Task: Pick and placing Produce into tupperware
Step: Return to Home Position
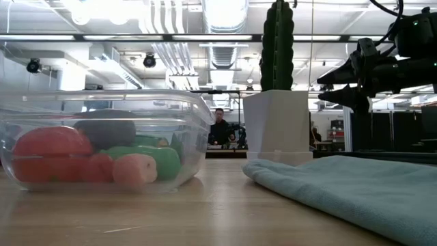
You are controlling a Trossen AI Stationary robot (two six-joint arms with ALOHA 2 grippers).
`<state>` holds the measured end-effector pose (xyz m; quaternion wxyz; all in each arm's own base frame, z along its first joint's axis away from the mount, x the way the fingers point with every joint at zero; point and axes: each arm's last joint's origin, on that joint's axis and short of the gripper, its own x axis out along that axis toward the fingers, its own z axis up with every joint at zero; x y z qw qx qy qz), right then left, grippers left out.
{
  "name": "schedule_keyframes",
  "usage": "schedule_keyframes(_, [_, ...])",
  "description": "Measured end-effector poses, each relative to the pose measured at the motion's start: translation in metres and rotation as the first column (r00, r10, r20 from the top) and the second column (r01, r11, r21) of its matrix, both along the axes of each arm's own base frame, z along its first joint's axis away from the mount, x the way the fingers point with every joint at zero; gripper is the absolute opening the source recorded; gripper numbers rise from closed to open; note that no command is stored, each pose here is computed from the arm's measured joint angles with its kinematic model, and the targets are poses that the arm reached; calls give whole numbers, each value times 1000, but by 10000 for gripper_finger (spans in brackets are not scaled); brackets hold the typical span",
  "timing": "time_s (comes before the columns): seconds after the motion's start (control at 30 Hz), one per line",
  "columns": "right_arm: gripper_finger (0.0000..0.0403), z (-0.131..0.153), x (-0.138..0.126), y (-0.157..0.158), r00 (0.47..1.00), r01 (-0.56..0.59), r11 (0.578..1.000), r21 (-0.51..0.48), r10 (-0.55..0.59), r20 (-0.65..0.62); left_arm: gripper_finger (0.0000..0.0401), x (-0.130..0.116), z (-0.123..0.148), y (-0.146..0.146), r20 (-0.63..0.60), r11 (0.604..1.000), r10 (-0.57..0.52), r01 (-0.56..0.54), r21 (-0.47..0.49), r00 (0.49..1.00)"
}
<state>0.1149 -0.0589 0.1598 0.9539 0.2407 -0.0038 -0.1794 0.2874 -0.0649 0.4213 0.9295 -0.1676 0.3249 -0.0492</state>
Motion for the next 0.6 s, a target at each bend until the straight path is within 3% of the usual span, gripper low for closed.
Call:
schedule_keyframes(0.13, [233,0,0,0,1000,0,1000,0,0,0,140,-15,7,-4,60,998,-65,63,27,996])
schedule_keyframes(0.27, [233,0,0,0,1000,0,1000,0,0,-1,140,-20,-26,-3,21,999,-44,44,2,999])
schedule_keyframes(0.4, [233,0,0,0,1000,0,1000,1,0,-1,140,-23,-57,-7,200,980,-146,169,-102,969])
schedule_keyframes(0.47, [233,0,0,0,1000,0,1000,1,0,-1,140,-33,-67,-5,286,964,-172,220,-146,943])
schedule_keyframes(0.6, [233,0,0,0,1000,0,1000,0,0,-1,140,-66,-87,8,285,971,-120,172,-163,951])
